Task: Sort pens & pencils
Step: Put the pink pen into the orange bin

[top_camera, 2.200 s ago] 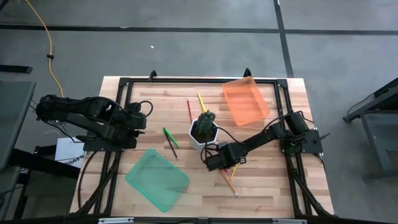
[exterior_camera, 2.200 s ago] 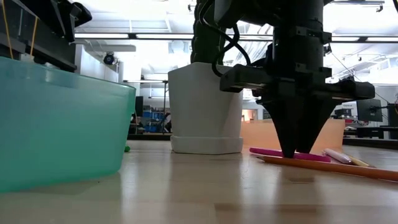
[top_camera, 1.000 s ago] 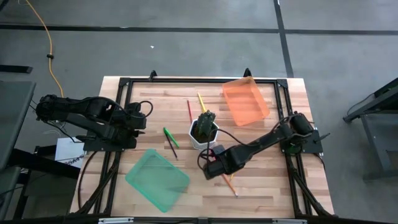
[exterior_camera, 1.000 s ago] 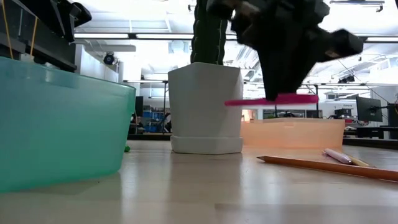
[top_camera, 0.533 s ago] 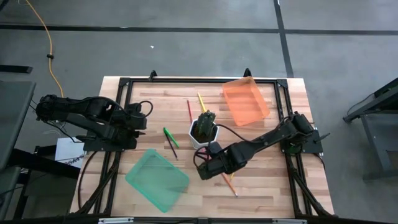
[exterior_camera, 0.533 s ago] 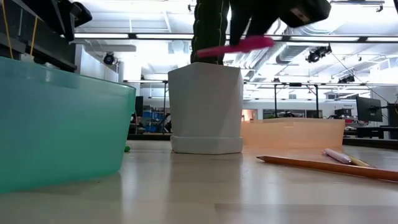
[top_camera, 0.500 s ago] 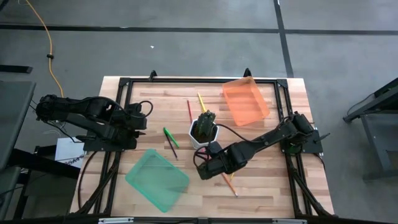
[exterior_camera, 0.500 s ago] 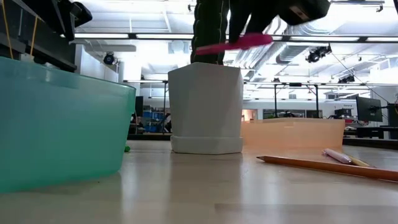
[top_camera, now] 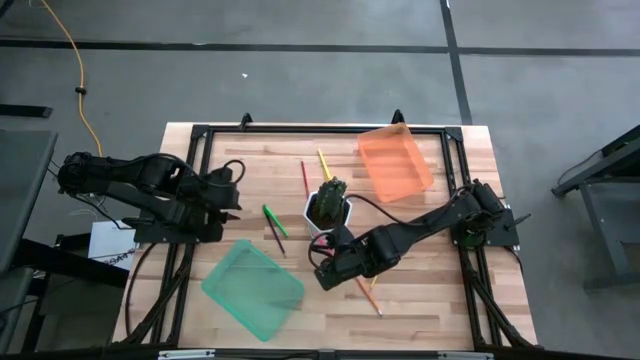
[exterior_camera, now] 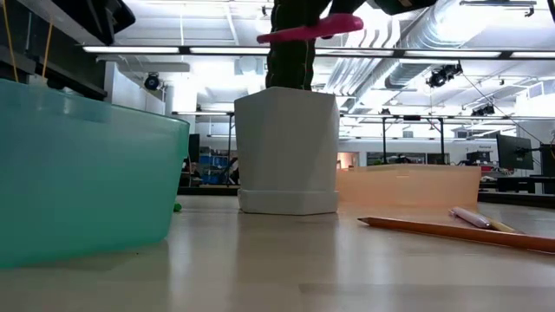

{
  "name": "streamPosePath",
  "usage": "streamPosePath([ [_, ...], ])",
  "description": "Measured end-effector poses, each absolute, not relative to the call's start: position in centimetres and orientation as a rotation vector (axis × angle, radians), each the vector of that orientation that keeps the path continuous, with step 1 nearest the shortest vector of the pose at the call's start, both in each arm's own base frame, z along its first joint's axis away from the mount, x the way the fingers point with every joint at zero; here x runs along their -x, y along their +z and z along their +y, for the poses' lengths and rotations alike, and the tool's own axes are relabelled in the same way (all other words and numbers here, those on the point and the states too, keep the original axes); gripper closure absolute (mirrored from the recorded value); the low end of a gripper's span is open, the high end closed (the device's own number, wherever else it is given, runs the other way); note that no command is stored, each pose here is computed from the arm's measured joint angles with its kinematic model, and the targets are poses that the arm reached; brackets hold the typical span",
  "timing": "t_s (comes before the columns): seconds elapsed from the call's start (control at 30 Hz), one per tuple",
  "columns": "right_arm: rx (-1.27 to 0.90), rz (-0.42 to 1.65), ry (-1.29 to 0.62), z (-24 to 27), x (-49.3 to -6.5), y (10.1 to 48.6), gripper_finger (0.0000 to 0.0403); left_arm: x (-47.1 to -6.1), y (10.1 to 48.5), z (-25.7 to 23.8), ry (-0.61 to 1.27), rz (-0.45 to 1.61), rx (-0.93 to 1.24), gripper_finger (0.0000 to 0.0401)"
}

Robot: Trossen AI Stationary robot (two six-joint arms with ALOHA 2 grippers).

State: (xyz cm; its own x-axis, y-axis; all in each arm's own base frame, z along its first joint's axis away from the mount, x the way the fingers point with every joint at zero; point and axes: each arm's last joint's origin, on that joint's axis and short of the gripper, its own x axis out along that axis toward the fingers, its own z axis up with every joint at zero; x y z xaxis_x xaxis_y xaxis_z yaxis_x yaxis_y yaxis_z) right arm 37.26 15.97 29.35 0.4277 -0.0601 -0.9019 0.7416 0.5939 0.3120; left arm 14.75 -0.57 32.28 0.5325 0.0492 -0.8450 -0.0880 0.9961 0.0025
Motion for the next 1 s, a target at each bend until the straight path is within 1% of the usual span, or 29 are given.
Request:
streamPosePath([
  [0.13,-0.783,0.99,-0.545,16.0,-37.4,30.2,0.0357,-14.9,32.4,-0.6,0.068,0.984,0.05,0.0293],
  [0.37,-0.741,0.879,-0.54,15.7,-37.6,33.0,0.0357,-14.9,32.4,-0.6,0.067,0.985,0.05,0.0293],
  [0.67,-0.665,0.804,-0.62,14.9,-36.0,37.1,0.0357,-14.8,32.4,-0.6,0.067,0.994,0.049,0.0293],
  [1.0,-0.628,0.643,-0.578,14.9,-34.9,41.5,0.0357,-14.9,32.4,-0.6,0.065,0.995,0.044,0.0293],
])
